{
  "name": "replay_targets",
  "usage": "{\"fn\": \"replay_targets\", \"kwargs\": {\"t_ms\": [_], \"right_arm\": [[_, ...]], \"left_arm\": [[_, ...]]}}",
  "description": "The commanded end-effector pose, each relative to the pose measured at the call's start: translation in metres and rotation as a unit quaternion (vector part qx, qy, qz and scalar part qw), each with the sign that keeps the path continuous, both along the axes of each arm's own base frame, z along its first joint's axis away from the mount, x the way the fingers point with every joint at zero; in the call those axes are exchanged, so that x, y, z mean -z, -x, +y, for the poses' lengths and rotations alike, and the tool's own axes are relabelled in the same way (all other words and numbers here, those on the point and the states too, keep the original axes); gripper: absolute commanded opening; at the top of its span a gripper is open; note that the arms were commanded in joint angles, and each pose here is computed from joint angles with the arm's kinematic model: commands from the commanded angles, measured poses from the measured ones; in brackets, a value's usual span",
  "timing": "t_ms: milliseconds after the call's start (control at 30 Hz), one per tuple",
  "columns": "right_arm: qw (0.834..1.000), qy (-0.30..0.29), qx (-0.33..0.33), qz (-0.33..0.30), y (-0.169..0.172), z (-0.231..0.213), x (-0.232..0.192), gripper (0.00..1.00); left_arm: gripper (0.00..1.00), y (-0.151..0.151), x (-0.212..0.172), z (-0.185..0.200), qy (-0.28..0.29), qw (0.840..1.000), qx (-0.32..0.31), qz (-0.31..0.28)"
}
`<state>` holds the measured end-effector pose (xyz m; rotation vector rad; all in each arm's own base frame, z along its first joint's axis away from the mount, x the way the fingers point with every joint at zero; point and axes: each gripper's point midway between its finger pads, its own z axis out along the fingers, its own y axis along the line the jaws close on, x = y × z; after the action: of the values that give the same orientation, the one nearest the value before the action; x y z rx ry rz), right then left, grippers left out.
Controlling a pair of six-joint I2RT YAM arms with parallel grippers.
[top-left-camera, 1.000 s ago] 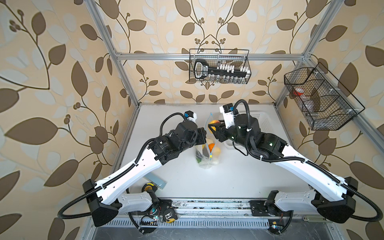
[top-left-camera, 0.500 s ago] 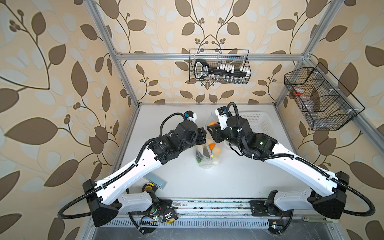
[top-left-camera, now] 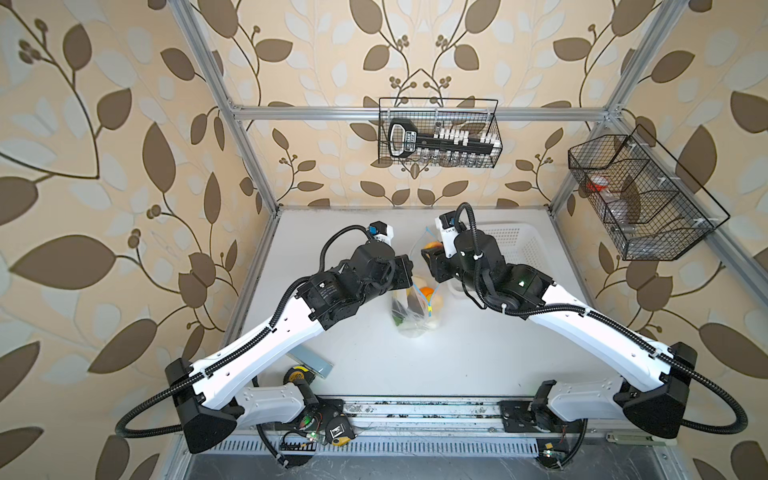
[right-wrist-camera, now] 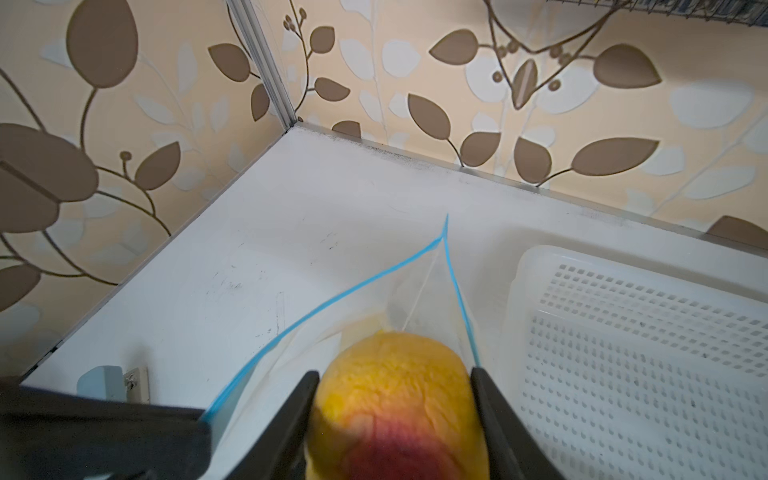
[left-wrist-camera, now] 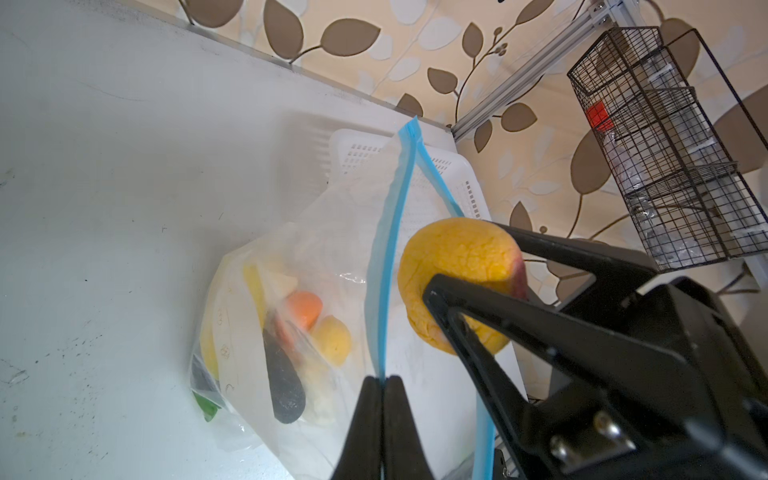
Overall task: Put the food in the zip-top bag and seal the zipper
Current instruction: 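Lower the mango into the bag opening held by the left gripper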
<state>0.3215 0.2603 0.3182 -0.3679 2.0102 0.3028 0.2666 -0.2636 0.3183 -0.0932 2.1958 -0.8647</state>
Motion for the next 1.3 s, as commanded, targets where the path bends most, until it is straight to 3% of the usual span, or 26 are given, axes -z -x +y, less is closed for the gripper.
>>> {"fn": "replay_targets", "kwargs": {"t_ms": [0,233,500,700,1000,1267], "right_arm": [[0.998,0.061,0.028,-0.004,-0.005,-0.016,0.012,0.45],[0.995,0.092,0.028,0.0,-0.004,-0.019,0.017,0.46],[0.991,0.05,-0.103,0.073,0.024,0.029,0.043,0.47],[0.981,0.029,-0.15,0.119,0.035,0.041,0.053,0.48],[0.974,0.041,-0.162,0.155,0.035,0.044,0.068,0.51],[0.978,0.057,-0.139,0.148,0.025,0.039,0.068,0.56]], "left_arm": [[0.0,-0.006,-0.009,0.0,0.012,1.0,-0.007,-0.013],[0.0,-0.007,-0.007,-0.001,0.012,1.0,-0.006,-0.011],[0.0,-0.006,-0.005,-0.004,0.014,1.0,-0.003,-0.007],[0.0,-0.005,-0.004,-0.001,0.016,1.0,-0.005,-0.007],[0.0,-0.004,-0.004,0.001,0.017,1.0,-0.007,-0.008],[0.0,-0.004,-0.004,0.002,0.015,1.0,-0.009,-0.009]]}}
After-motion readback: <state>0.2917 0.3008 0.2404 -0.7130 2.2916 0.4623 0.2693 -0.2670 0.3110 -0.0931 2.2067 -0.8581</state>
